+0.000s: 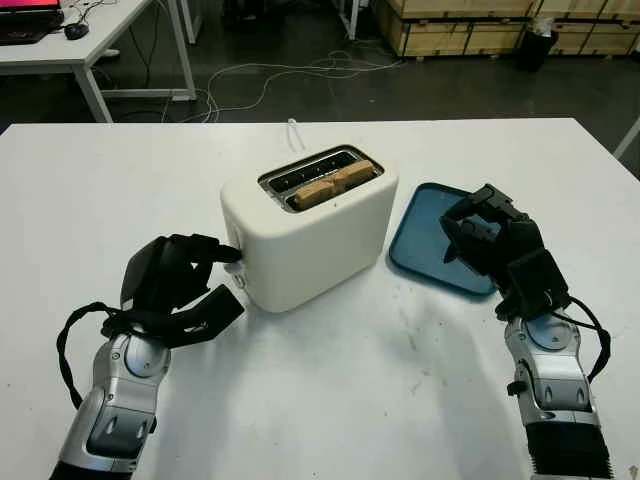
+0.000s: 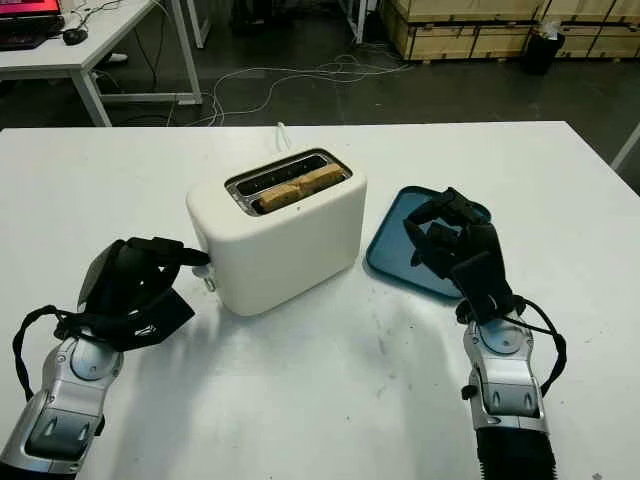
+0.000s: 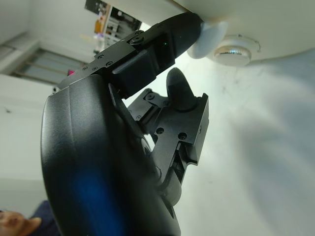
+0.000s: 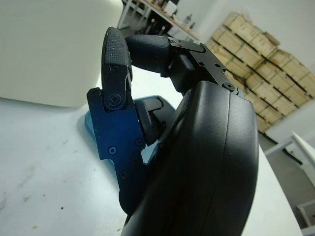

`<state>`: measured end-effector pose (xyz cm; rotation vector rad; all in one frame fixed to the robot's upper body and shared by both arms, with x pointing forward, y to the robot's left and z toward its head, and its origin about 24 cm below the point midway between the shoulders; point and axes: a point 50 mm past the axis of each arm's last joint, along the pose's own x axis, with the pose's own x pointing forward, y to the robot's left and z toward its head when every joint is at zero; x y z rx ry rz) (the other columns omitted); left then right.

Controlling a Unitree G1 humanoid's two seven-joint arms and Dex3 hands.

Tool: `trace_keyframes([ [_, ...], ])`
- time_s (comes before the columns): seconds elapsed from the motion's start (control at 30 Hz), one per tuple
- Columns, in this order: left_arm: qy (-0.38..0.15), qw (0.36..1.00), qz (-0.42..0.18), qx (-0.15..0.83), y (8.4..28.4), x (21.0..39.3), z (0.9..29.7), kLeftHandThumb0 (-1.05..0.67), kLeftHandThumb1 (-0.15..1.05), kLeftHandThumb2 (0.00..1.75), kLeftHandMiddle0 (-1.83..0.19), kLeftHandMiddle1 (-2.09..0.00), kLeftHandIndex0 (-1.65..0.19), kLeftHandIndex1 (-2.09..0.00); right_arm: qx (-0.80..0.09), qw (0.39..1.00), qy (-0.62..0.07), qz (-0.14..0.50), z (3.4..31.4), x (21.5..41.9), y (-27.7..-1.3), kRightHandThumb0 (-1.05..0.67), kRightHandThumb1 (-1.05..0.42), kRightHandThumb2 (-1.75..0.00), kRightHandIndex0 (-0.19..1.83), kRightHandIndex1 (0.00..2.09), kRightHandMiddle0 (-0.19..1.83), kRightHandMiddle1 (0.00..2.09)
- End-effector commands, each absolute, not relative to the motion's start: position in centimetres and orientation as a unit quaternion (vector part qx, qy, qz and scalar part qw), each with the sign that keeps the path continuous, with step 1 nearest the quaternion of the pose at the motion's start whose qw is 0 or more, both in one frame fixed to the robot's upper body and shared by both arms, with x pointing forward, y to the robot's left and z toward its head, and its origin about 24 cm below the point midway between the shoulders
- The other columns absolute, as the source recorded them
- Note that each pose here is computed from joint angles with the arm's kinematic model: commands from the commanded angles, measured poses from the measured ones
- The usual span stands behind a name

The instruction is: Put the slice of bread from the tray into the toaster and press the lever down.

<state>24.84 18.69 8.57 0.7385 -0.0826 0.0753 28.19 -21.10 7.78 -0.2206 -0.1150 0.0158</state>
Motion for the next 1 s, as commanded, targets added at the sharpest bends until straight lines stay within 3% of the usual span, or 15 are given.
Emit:
trace_keyframes([
  [0.0, -0.128, 0.938, 0.041, 0.32, 17.4, 25.0, 11.3, 0.1, 0.92, 0.75, -1.1, -1.75, -1.1, -0.03, -0.112, 0.991, -0.065, 0.01, 8.1, 28.3, -20.9, -0.4, -0.92, -0.38, 0.87, 1.75, 0.58, 1.75],
  [0.4, -0.226, 0.925, 0.123, 0.278, 17.7, 23.9, 15.2, 0.05, 0.92, 0.89, -1.15, -1.75, -1.23, -0.14, -0.118, 0.99, -0.074, 0.019, 8.0, 28.4, -20.6, -0.38, -0.92, -0.4, 0.88, 1.75, 0.57, 1.75],
  [0.43, -0.238, 0.922, 0.128, 0.276, 17.6, 23.8, 15.4, 0.05, 0.91, 0.91, -1.15, -1.75, -1.22, -0.25, -0.12, 0.99, -0.074, 0.019, 8.0, 28.4, -20.6, -0.38, -0.92, -0.4, 0.88, 1.75, 0.57, 1.75],
  [0.47, -0.247, 0.919, 0.132, 0.276, 17.6, 23.7, 15.7, 0.04, 0.89, 0.93, -1.15, -1.75, -1.1, -0.52, -0.119, 0.99, -0.073, 0.02, 8.0, 28.4, -20.6, -0.38, -0.92, -0.4, 0.88, 1.75, 0.57, 1.75],
  [0.5, -0.253, 0.916, 0.138, 0.278, 17.6, 23.6, 15.9, 0.02, 0.88, 0.94, -1.15, -1.75, -0.89, -0.99, -0.119, 0.99, -0.071, 0.02, 8.0, 28.4, -20.6, -0.38, -0.92, -0.4, 0.88, 1.75, 0.57, 1.75],
  [0.53, -0.258, 0.914, 0.142, 0.28, 17.7, 23.6, 16.1, 0.02, 0.87, 0.95, -1.14, -1.75, -0.77, -1.26, -0.121, 0.99, -0.07, 0.02, 8.0, 28.4, -20.6, -0.38, -0.92, -0.4, 0.88, 1.75, 0.57, 1.75],
  [0.6, -0.261, 0.912, 0.147, 0.282, 17.8, 23.6, 16.3, 0.02, 0.81, 0.98, -1.13, -1.75, -0.64, -1.57, -0.125, 0.99, -0.07, 0.02, 8.0, 28.4, -20.6, -0.38, -0.92, -0.4, 0.88, 1.75, 0.57, 1.75],
  [0.77, -0.273, 0.906, 0.162, 0.282, 17.9, 23.5, 16.6, 0.03, 0.74, 1.0, -1.09, -1.75, -0.59, -1.74, -0.107, 0.992, -0.067, 0.019, 8.0, 28.4, -20.5, -0.39, -0.92, -0.39, 0.88, 1.75, 0.58, 1.75],
  [0.97, -0.25, 0.932, 0.171, 0.2, 17.7, 23.9, 15.5, -0.01, 0.86, 0.99, -0.99, -1.75, -0.51, -1.75, -0.024, 0.997, -0.07, 0.03, 7.9, 28.5, -20.5, -0.42, -0.92, -0.38, 0.84, 1.75, 0.52, 1.75],
])
